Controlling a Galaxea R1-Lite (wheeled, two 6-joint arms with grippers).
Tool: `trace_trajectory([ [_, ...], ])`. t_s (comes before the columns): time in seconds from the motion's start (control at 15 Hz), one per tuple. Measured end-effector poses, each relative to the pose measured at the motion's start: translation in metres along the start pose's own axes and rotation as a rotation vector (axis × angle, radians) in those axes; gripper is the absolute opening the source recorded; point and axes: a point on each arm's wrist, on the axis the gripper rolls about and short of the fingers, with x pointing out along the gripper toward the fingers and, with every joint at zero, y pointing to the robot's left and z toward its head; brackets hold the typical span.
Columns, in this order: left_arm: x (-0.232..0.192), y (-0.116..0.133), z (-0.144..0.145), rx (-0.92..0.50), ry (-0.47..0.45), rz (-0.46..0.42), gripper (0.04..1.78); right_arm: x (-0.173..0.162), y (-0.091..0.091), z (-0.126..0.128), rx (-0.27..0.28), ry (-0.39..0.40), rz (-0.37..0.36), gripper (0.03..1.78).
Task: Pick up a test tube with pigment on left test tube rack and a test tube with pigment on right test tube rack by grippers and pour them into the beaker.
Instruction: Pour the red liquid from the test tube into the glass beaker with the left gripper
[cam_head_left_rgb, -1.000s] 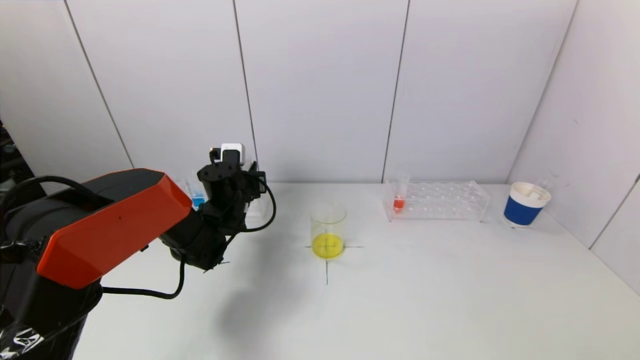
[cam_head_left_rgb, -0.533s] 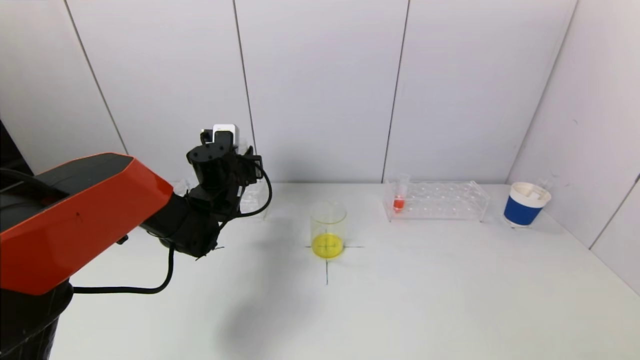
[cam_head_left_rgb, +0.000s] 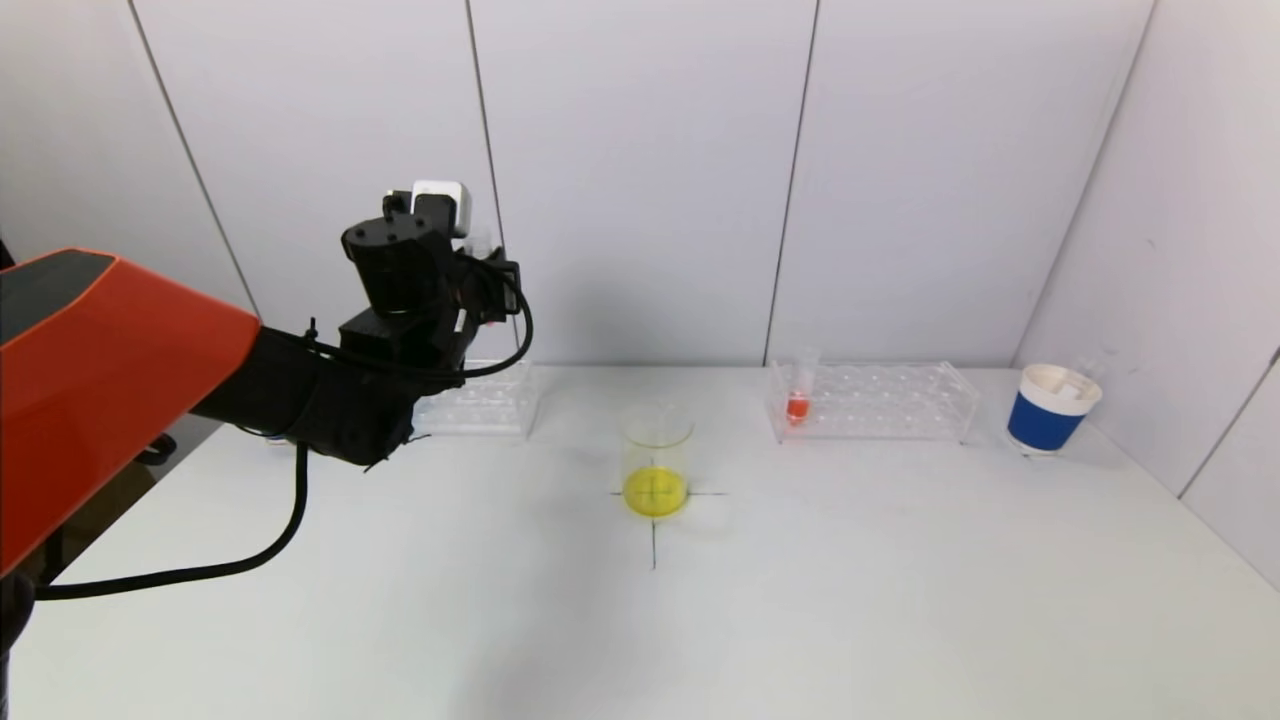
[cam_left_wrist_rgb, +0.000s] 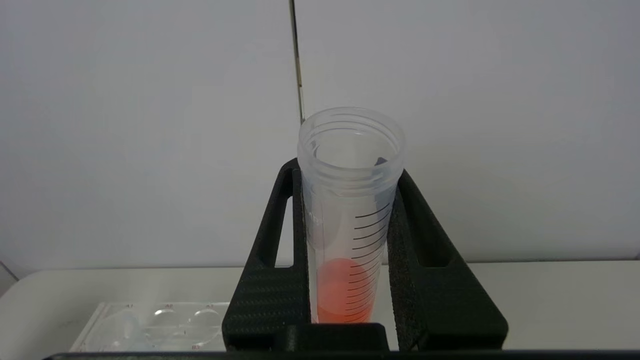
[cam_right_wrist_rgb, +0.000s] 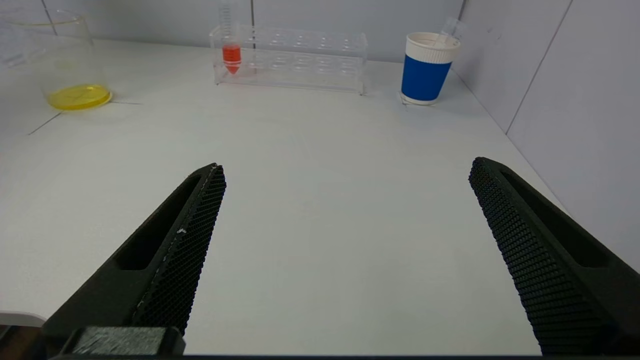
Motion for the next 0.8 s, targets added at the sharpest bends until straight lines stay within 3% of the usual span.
trace_trajectory([
  [0.4,-0.006,-0.017,0.042,0.015,0.016,-0.131,0.46,0.000,0.000,0.000,0.000,0.000,0.000,1.77],
  [0.8,-0.011,-0.035,0.058,0.032,0.095,-0.366,0.46,0.000,0.000,0.000,0.000,0.000,0.000,1.77],
])
